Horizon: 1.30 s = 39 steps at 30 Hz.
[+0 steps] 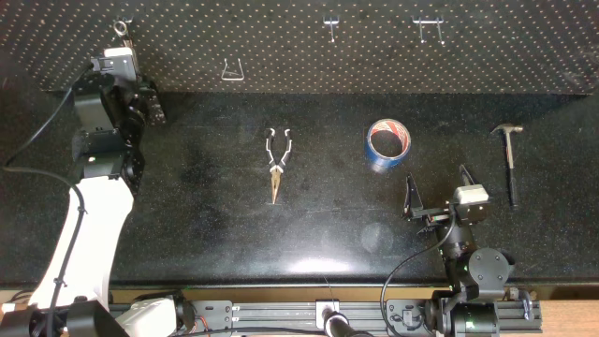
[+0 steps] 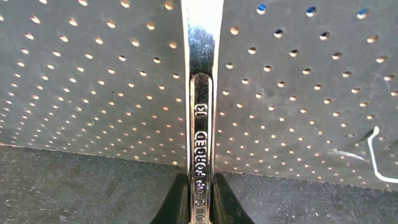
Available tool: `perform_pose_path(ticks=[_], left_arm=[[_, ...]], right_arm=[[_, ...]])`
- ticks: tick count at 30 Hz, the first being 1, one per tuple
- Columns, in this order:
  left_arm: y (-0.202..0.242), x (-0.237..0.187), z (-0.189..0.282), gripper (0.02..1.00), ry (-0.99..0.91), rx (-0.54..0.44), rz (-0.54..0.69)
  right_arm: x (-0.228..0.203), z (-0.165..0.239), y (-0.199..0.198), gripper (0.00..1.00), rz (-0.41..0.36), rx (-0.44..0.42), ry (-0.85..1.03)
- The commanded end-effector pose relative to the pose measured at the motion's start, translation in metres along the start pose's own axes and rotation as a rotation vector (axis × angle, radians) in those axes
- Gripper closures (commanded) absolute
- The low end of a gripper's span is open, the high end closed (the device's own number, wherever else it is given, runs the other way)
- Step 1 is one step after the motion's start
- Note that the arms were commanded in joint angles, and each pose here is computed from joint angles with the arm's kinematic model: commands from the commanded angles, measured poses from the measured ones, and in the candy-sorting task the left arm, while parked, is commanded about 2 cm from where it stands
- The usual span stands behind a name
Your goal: Place Tools Onto Pegboard
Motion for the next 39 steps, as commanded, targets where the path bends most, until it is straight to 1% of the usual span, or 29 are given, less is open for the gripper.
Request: perform_pose_path(ticks=[1,3,4,5,10,12,15,17,19,27,34,39], left_arm=[[-0.014,0.013,0.007,0.989,-0.017,-0.08,0.0],[-0.012,0.011,0.018,0.989,0.003,-0.056,-0.001],[-0.004,0.01,0.028,0.989,0.022,0.013,-0.002],[-0.002,0.01,0.031,0.989,0.026,0.032,-0.002],[-0.002,0.011,0.033,0.991,0.022,0.036,-0.001],[0.0,0.012,0.034,0.989,0.018,0.052,-0.001],[0.007,0.014,0.04,0.989,0.009,0.11,0.003],[0.011,0.009,0.04,0.989,0.037,0.123,0.016],[0.015,0.004,0.041,0.989,0.061,0.132,0.033],[0.015,0.0,0.033,0.989,0.079,0.129,0.032],[0.015,0.004,0.023,0.987,0.05,0.132,0.034],[0.012,-0.001,0.017,0.989,0.068,0.107,0.033]], right_arm=[[-0.001,0.0,0.0,0.009,0.007,0.003,0.001],[-0.001,0.0,0.0,0.009,0.007,0.003,0.001],[-0.001,0.0,0.0,0.009,0.007,0.003,0.001],[-0.001,0.0,0.0,0.009,0.007,0.003,0.001],[-0.001,0.0,0.0,0.009,0.007,0.003,0.001],[-0.001,0.0,0.0,0.009,0.007,0.003,0.001],[-0.001,0.0,0.0,0.009,0.007,0.003,0.001],[-0.001,0.0,0.0,0.009,0.007,0.003,0.001],[-0.001,0.0,0.0,0.009,0.007,0.003,0.001],[-0.001,0.0,0.0,0.009,0.007,0.003,0.001],[-0.001,0.0,0.0,0.009,0.007,0.003,0.001],[-0.001,0.0,0.0,0.009,0.007,0.003,0.001]])
Point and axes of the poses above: each gripper's point midway between its finger pads, its own z axis back along the fingers, its own y axis along the line the jaws close on, x = y × z, the point moved 6 cm from there along z, back along the fingers, and after that the axes turned 8 degrees about -z, right-handed, at the moved point
